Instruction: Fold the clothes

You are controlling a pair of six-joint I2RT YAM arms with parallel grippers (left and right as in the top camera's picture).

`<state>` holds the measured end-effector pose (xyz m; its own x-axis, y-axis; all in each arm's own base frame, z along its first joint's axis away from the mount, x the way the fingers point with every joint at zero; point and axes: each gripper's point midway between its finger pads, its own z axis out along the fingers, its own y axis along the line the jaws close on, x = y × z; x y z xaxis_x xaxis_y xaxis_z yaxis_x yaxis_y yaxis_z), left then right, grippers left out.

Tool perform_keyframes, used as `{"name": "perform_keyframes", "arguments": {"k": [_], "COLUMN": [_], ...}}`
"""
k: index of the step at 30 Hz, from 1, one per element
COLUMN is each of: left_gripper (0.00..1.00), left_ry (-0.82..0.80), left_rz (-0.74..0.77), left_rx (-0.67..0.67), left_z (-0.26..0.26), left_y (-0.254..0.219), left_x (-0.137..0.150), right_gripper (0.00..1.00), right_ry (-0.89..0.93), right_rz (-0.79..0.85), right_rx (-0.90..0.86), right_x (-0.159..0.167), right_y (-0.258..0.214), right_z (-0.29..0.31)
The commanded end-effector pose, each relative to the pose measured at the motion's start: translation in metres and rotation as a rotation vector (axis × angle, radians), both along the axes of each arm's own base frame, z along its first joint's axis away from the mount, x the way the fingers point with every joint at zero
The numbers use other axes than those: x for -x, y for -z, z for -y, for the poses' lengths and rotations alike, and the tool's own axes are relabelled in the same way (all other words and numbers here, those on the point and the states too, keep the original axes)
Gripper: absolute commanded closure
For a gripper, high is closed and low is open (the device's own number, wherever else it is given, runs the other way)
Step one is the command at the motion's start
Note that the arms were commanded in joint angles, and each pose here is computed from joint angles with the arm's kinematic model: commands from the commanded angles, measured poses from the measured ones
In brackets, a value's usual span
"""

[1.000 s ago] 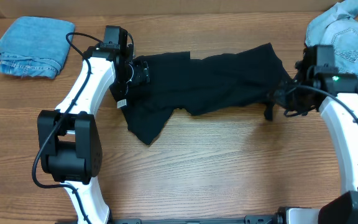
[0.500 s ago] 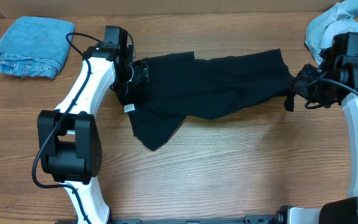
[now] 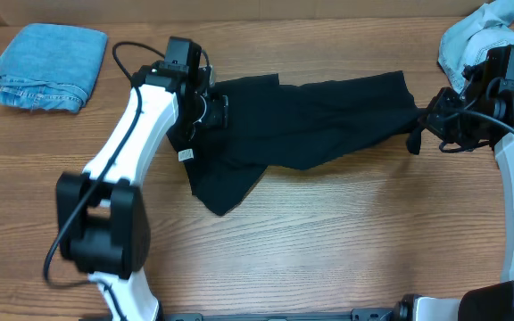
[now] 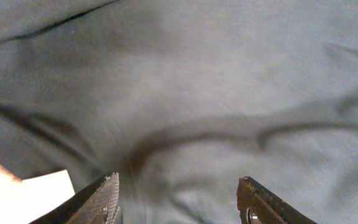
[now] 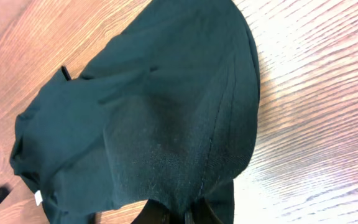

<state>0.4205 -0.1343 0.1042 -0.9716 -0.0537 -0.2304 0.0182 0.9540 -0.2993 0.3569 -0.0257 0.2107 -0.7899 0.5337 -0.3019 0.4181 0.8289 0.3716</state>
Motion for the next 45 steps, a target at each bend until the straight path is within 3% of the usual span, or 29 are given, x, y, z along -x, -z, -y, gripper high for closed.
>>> {"name": "perform_keyframes", "arguments": {"k": [1, 5, 11, 17, 26, 35, 45], "left_gripper": [0.35, 0.40, 0.41, 0.39, 0.34, 0.32, 0.35], "left_ry": [0.074, 0.132, 0.176, 0.216, 0.244, 0.292, 0.311], "left_rz": [0.181, 0.100, -0.065, -0.146, -0.108, -0.029, -0.095], "left_rx": [-0.115, -0.201, -0.295, -0.367, -0.490, -0.543, -0.652], "left_z": [0.010, 0.027, 0.036, 0.029, 0.007, 0.008, 0.004], "left_y": [-0.078, -0.072, -0.013, 0.035, 0.070, 0.074, 0.102], "left_x": [0.022, 0.062, 0.116, 0.150, 0.157, 0.146, 0.160], "right_gripper": [0.96, 0.96, 0.96, 0.96, 0.96, 0.96, 0.96], "right_ry": [0.018, 0.017, 0.017, 0.017, 0.017, 0.017, 0.016], "right_rz": [0.045, 0.049, 0.057, 0.059, 0.060, 0.067, 0.071], "right_rx": [-0.003, -0.001, 0.000, 0.001, 0.001, 0.002, 0.003], "right_x": [-0.006, -0.007, -0.009, -0.009, -0.009, -0.011, -0.012], "right_y": [-0.014, -0.015, -0.016, -0.016, -0.016, -0.017, -0.017], "right_z": [0.003, 0.003, 0.003, 0.003, 0.003, 0.004, 0.004]}}
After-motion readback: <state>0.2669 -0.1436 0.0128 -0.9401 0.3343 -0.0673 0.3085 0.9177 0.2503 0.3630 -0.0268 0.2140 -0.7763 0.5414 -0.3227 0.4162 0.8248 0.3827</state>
